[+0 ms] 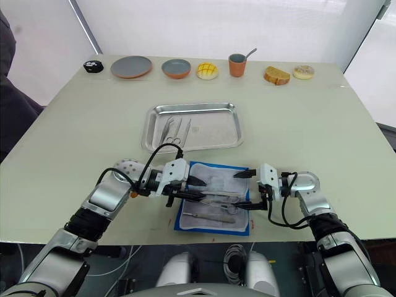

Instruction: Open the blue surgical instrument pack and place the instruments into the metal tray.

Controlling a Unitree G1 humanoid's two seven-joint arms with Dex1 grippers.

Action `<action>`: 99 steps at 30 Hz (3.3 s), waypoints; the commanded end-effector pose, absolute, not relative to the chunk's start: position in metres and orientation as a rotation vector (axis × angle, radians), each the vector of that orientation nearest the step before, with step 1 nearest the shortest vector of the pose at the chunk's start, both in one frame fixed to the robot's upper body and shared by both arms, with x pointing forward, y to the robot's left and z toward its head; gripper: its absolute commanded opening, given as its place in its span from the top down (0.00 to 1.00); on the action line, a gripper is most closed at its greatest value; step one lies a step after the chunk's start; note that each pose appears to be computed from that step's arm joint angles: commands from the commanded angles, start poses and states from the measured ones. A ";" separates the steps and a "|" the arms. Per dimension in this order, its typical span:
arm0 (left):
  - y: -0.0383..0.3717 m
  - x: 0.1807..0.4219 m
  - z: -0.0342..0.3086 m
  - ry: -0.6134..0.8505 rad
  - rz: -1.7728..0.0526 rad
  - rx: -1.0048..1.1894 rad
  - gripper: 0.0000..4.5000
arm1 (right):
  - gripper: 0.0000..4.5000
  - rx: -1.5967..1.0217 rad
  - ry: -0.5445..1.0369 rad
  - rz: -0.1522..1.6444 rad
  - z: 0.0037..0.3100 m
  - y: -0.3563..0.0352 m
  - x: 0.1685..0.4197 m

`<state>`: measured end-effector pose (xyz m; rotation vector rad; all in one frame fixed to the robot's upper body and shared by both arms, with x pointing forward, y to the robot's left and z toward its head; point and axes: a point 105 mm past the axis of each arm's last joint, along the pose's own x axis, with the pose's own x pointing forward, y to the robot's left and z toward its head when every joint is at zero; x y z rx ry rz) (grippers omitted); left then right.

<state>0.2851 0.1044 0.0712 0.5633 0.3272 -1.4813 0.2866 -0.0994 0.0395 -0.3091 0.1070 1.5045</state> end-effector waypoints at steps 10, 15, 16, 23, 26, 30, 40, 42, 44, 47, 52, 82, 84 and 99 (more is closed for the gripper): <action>0.097 0.282 0.070 0.373 -1.517 0.605 0.98 | 0.00 -0.289 0.408 1.405 -0.020 -0.123 0.270; 0.095 0.284 0.086 0.360 -1.514 0.646 0.98 | 0.00 -0.307 0.428 1.414 -0.023 -0.121 0.269; 0.094 0.285 0.090 0.354 -1.511 0.661 0.98 | 0.00 -0.312 0.434 1.415 -0.024 -0.121 0.268; 0.095 0.288 0.103 0.336 -1.511 0.739 0.98 | 0.00 -0.319 0.448 1.420 -0.027 -0.119 0.267; 0.094 0.288 0.109 0.335 -1.512 0.750 0.98 | 0.00 -0.320 0.452 1.420 -0.027 -0.119 0.268; 0.092 0.288 0.118 0.332 -1.515 0.778 0.98 | 0.00 -0.326 0.462 1.419 -0.029 -0.120 0.267; 0.099 0.289 0.126 0.348 -1.502 0.827 0.98 | 0.00 -0.322 0.476 1.423 -0.032 -0.118 0.264; 0.102 0.290 0.127 0.353 -1.497 0.835 0.98 | 0.00 -0.322 0.477 1.424 -0.032 -0.118 0.264; 0.105 0.291 0.127 0.357 -1.492 0.838 0.98 | 0.00 -0.322 0.478 1.424 -0.033 -0.118 0.264; 0.110 0.293 0.129 0.366 -1.479 0.840 0.98 | 0.00 -0.324 0.479 1.426 -0.033 -0.117 0.264; 0.118 0.294 0.129 0.380 -1.463 0.848 0.98 | 0.00 -0.324 0.479 1.431 -0.033 -0.116 0.264; 0.190 0.279 0.152 0.299 -1.306 0.798 0.98 | 0.00 -0.328 0.485 1.456 -0.032 -0.114 0.265; 0.193 0.284 0.154 0.275 -1.240 0.763 0.98 | 0.00 -0.329 0.485 1.460 -0.032 -0.114 0.265; 0.179 0.379 0.173 0.167 -0.465 0.364 0.98 | 0.00 -0.342 0.490 1.472 -0.030 -0.115 0.268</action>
